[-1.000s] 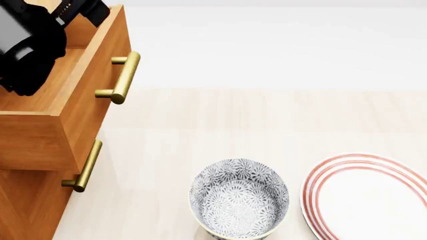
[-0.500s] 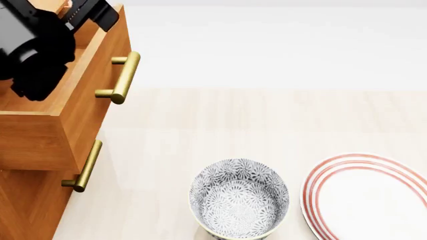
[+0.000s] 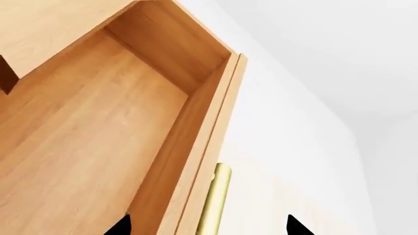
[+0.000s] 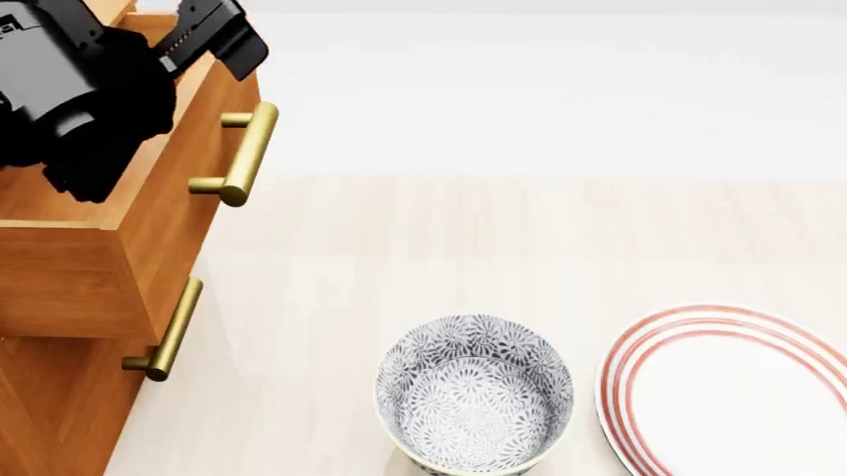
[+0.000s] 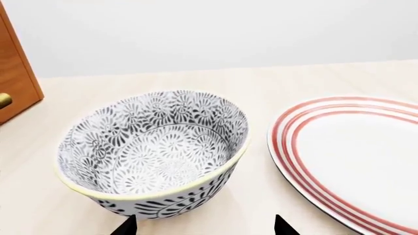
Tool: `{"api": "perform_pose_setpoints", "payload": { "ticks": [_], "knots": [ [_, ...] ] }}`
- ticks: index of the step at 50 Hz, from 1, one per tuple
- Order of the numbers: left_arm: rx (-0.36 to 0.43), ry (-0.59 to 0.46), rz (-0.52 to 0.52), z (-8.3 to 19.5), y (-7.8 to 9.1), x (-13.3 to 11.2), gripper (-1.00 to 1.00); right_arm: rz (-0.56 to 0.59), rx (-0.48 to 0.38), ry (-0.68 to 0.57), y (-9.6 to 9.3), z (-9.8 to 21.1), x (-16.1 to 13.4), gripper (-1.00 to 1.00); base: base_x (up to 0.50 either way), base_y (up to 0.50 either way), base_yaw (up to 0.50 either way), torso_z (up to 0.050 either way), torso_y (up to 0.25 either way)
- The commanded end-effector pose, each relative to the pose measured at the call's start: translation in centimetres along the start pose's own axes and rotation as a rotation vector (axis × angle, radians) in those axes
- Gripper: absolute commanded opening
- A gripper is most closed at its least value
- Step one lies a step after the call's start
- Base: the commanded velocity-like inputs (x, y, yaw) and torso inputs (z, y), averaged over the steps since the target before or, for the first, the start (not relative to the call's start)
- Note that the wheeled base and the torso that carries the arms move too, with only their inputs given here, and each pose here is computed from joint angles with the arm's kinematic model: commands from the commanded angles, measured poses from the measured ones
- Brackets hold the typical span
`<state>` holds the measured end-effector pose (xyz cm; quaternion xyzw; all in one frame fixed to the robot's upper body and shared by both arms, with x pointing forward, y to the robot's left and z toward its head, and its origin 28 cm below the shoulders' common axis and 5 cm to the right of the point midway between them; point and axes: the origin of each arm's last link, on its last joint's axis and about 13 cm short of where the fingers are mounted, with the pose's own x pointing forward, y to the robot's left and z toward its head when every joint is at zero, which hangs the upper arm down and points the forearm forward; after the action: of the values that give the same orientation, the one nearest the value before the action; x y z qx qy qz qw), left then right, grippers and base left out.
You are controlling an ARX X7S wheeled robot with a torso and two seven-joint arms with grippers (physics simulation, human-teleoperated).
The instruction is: Open the top drawer of the cabinet.
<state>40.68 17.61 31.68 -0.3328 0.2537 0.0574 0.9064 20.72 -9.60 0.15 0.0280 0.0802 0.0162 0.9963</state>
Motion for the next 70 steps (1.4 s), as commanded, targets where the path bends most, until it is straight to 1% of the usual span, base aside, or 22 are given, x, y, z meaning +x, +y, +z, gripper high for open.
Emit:
{"api": "perform_pose_setpoints", "payload": {
  "ticks": [1,19,28,46,63,70],
  "knots": [
    [-0.002,0.028,-0.069,-0.7,-0.8,-0.1,1.0,0.007,0.004,-0.018,0.1,0.2,0.2,1.0,0.0,0.0,0.0,0.0,0.0],
    [-0.001,0.053,-0.095,-1.3,-1.3,-0.3,1.0,0.008,0.006,-0.014,0.1,0.2,0.1,1.0,0.0,0.0,0.0,0.0,0.0],
    [0.007,0.077,-0.143,-1.7,-2.0,-0.7,1.0,0.009,0.008,-0.011,0.1,0.1,0.2,1.0,0.0,0.0,0.0,0.0,0.0],
    [0.004,0.098,-0.179,-2.1,-2.9,-1.1,1.0,0.006,0.008,-0.013,0.0,0.1,0.3,1.0,0.0,0.0,0.0,0.0,0.0],
    [0.016,0.12,-0.22,-2.6,-4.6,-1.7,1.0,-0.001,0.002,-0.023,-0.2,0.2,0.4,1.0,0.0,0.0,0.0,0.0,0.001],
    [0.024,0.129,-0.232,-3.1,-5.0,-1.8,1.0,0.001,-0.003,-0.025,-0.3,0.2,0.5,1.0,0.0,0.0,0.0,0.002,0.0]
  ]
}}
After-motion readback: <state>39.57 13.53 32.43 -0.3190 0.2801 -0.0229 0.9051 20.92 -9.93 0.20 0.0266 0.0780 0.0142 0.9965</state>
